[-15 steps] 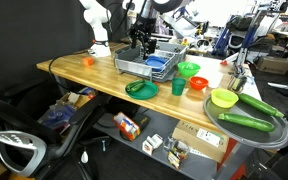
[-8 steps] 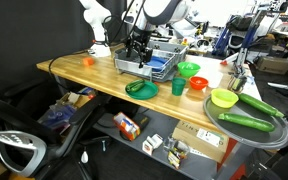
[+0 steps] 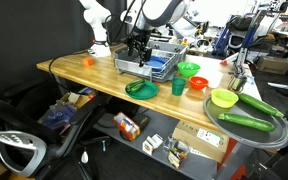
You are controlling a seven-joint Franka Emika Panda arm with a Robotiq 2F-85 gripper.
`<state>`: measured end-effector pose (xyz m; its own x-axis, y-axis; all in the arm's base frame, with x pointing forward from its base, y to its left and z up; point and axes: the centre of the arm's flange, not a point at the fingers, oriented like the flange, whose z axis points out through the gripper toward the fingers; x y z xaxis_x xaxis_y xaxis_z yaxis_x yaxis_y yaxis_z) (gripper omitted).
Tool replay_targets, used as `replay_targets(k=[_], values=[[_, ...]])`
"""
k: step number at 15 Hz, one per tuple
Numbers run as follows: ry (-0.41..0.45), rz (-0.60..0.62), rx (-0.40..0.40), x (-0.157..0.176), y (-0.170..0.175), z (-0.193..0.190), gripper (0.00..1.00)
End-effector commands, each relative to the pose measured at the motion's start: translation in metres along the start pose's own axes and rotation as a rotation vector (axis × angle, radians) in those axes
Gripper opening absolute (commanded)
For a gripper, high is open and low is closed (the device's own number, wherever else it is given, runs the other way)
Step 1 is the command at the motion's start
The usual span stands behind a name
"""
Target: Remove the small pepper from the dark green plate and put it on the grey plate
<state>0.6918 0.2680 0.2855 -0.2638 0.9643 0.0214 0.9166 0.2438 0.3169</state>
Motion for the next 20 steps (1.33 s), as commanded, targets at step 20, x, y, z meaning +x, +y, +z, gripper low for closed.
replay_targets(k=[20], values=[[0.088, 0.121, 0.174, -0.014, -0.023, 0.129, 1.00]])
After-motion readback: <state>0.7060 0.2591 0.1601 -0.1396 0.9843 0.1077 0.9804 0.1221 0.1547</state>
